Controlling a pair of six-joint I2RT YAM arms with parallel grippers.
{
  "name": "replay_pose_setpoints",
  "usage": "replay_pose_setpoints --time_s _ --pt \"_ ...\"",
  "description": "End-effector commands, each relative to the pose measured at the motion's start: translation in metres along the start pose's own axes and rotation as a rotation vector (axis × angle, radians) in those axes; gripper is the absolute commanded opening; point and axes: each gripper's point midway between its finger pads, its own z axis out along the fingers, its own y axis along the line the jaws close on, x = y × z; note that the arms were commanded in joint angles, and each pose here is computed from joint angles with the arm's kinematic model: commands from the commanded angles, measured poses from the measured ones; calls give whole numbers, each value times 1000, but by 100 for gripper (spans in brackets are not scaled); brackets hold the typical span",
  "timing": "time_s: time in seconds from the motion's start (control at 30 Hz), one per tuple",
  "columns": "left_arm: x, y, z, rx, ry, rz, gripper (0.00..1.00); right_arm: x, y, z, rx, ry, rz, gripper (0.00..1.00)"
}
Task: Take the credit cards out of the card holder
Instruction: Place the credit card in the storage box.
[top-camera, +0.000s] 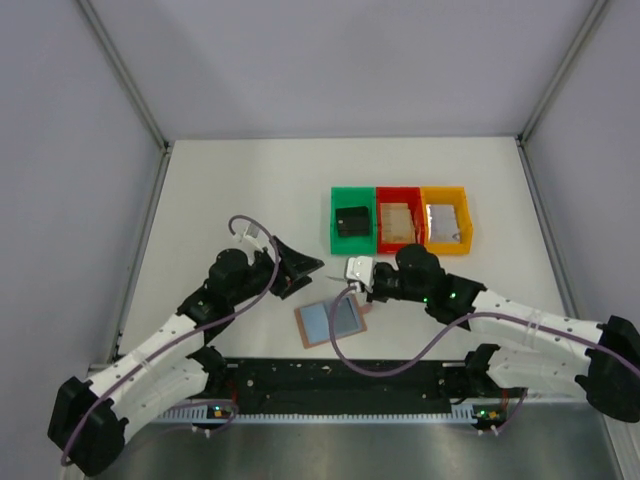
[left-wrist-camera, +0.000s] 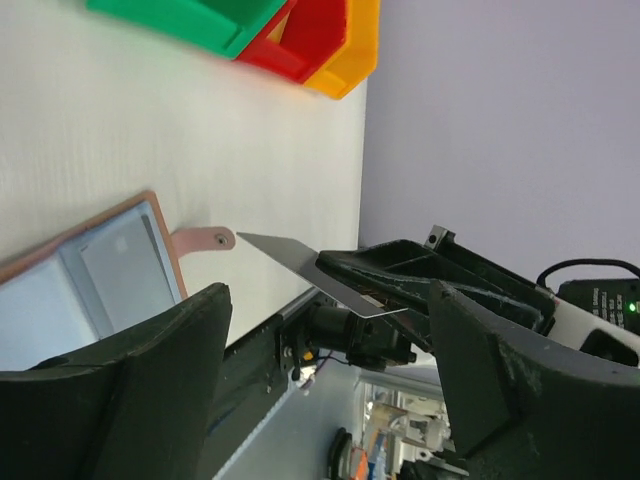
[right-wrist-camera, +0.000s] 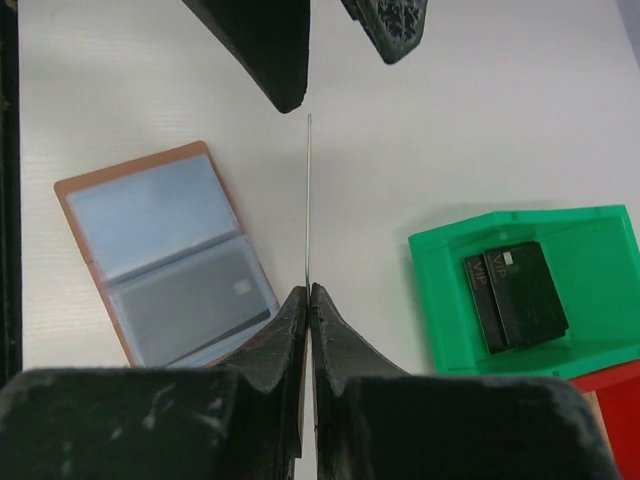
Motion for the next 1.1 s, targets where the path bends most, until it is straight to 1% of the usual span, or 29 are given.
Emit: replay_pose_setpoints --time_s 0.0,0.07,0.2,0.27,0.33,0.43,0.63,0.77,0.87,0.9,0.93,1.0,1.07 --pt "6 -21 4 9 81 -71 83 -16 -13 -1 70 -35 -141 0" --pt "10 -21 6 -14 121 -89 82 -16 -14 0 78 -33 -164 0" --pt "17 -26 9 -12 181 -111 79 -18 -15 4 86 -36 -210 0" --pt "18 -23 12 -30 188 -138 77 -19 -14 6 89 -39 -228 0" --pt "18 -22 15 -32 186 -157 72 -21 -12 8 85 -42 -261 0" --pt "17 -24 18 -27 187 -175 66 -24 -13 10 103 -45 -297 0" --pt "17 -21 23 -41 191 -201 53 -27 -18 15 148 -35 -359 0" --pt "15 -18 25 -37 181 -216 38 -26 -17 17 156 -30 -369 0" --pt "14 -18 26 -22 169 -226 19 -26 -16 17 160 -33 -375 0" --pt "14 -19 26 -10 168 -226 10 -25 -16 17 161 -32 -369 1" --pt "14 -20 26 1 165 -228 0 -25 -17 17 166 -35 -364 5" --pt "13 -19 25 11 157 -220 0 -26 -15 17 165 -43 -343 17" --pt "12 -18 23 20 143 -197 0 -30 -17 15 184 -54 -283 27"
